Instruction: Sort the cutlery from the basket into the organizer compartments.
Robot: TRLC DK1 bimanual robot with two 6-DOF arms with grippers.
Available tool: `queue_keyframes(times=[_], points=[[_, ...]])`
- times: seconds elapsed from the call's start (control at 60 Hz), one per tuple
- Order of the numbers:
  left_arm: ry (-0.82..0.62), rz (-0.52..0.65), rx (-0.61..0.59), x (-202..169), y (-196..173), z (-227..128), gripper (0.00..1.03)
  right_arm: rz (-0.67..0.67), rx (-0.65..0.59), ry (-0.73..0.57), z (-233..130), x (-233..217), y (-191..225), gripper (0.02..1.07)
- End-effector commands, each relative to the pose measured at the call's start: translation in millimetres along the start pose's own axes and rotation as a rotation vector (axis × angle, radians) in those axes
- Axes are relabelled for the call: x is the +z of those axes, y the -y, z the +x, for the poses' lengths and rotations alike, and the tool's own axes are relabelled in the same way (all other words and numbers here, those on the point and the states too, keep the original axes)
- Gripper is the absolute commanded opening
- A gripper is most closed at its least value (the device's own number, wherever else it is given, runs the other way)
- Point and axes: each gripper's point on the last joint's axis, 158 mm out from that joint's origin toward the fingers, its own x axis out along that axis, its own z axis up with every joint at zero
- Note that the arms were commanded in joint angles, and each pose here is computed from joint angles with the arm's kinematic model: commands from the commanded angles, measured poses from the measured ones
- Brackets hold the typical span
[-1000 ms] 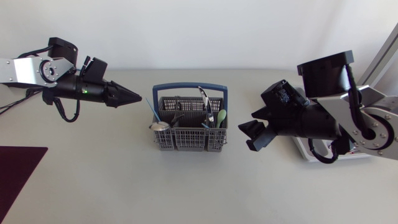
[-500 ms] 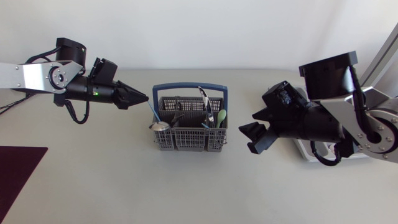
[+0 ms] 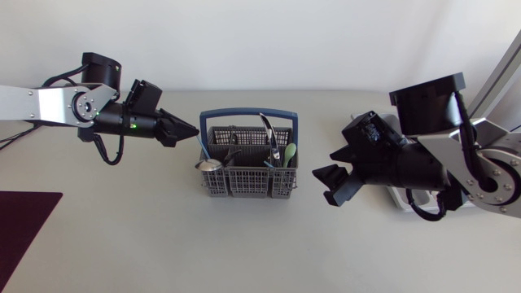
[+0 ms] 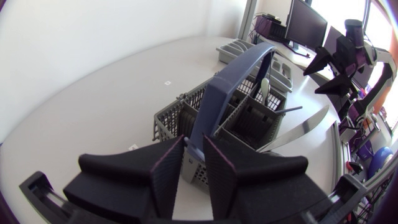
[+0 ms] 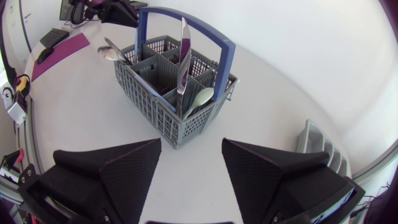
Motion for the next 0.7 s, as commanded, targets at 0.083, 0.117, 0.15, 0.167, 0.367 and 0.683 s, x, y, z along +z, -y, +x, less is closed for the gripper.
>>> queue_keyframes(times=[0.083,0.117,0.15,0.167,0.367,0.683], points=[[-0.004,-0.022,-0.002,-1,6,2,0.23,0.016,-0.004,-0.017,0,-9,-3,0.73],[-0.006,-0.022,0.000,-2,6,3,0.23,0.016,-0.004,-0.017,-1,-10,-3,0.73],[-0.008,-0.022,0.007,-2,5,5,0.21,0.016,-0.004,-0.017,-1,-10,-3,0.73],[-0.008,-0.020,0.009,-2,5,5,0.20,0.013,-0.003,-0.016,-1,-10,-3,0.73],[-0.005,-0.019,0.038,-2,2,8,0.11,0.011,0.004,-0.023,0,-13,-7,0.73],[-0.005,-0.016,0.034,-3,10,6,0.04,0.012,0.002,-0.020,-1,-14,-6,0.73]])
